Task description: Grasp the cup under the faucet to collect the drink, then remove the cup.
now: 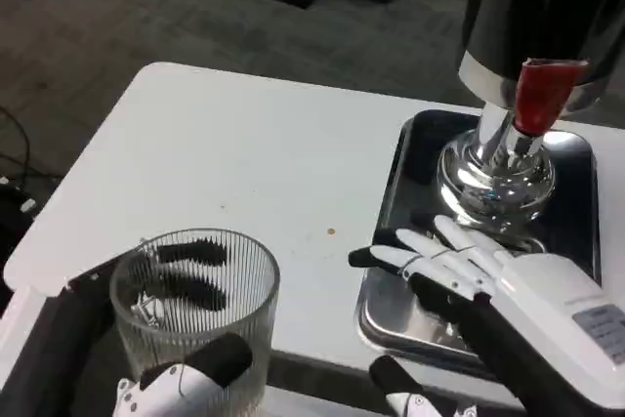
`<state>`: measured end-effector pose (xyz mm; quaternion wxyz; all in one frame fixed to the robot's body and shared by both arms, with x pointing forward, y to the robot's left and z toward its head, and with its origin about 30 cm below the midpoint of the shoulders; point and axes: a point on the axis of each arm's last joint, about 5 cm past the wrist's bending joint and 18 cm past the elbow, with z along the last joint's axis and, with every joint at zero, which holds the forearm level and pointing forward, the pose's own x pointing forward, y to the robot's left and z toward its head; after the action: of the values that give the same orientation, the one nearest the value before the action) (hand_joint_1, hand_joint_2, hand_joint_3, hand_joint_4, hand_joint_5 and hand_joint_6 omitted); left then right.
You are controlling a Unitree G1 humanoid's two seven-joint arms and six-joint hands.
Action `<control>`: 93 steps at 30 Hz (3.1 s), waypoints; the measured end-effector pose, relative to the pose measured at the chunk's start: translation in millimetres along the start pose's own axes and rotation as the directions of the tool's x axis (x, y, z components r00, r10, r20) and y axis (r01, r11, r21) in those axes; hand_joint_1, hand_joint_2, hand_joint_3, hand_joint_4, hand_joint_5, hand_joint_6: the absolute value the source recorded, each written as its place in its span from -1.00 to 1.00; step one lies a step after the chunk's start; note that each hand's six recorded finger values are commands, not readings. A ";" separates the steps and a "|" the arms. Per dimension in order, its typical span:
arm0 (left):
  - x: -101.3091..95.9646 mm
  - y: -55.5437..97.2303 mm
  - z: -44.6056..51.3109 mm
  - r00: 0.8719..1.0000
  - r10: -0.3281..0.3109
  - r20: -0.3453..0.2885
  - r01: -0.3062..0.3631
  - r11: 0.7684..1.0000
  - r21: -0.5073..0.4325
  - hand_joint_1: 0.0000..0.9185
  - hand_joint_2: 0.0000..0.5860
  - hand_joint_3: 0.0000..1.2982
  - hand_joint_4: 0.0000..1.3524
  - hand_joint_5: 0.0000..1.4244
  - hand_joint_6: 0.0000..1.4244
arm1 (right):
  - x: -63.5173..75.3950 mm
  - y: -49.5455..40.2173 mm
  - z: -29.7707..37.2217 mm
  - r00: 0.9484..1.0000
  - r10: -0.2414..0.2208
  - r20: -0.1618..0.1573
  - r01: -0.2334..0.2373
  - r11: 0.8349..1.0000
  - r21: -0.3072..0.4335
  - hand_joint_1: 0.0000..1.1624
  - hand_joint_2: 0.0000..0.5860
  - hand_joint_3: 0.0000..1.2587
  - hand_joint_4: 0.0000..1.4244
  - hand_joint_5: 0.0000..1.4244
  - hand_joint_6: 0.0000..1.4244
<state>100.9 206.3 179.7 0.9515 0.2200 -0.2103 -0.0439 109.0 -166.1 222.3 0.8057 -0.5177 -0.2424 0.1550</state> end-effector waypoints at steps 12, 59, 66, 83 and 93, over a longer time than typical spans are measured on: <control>25.6 -16.6 2.6 0.993 -0.082 0.083 0.084 0.996 -0.010 -0.18 -0.08 -0.15 -0.06 -0.25 -0.63 | -6.9 -3.6 -4.0 0.999 -0.022 -0.050 0.022 1.000 0.001 -0.20 0.57 -0.71 -0.87 -1.00 -1.00; 129.3 -59.8 -46.5 0.968 -0.238 0.073 0.242 0.969 -0.041 -0.22 -0.20 -0.15 -0.06 -0.27 -0.64 | -12.9 -6.2 -38.2 0.948 -0.205 -0.245 0.246 0.958 0.150 -0.35 0.30 -0.79 -0.79 -0.96 -1.00; 134.7 -62.6 -42.4 0.975 -0.190 0.115 0.191 0.982 0.005 -0.22 -0.20 -0.15 -0.06 -0.30 -0.65 | -12.1 -5.0 -37.7 0.948 -0.207 -0.243 0.249 0.955 0.160 -0.36 0.29 -0.79 -0.79 -0.95 -1.00; 149.5 -77.3 -45.3 0.965 -0.222 0.141 0.207 0.972 0.110 -0.36 -0.18 -0.15 -0.06 -0.32 -0.65 | -15.9 -3.6 -39.7 0.935 -0.228 -0.271 0.280 0.945 0.168 -0.40 0.35 -0.77 -0.77 -0.91 -0.96; 155.8 -91.8 -49.0 0.977 -0.154 0.145 0.137 0.983 0.123 -0.45 -0.10 -0.15 -0.06 -0.34 -0.65 | -18.7 -2.8 -43.0 0.928 -0.234 -0.291 0.296 0.936 0.193 -0.40 0.36 -0.77 -0.77 -0.91 -0.95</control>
<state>263.7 115.9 158.9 0.9129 0.2838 -0.2685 -0.1185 117.2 -209.2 205.7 0.8994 -0.3978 -0.1813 0.0013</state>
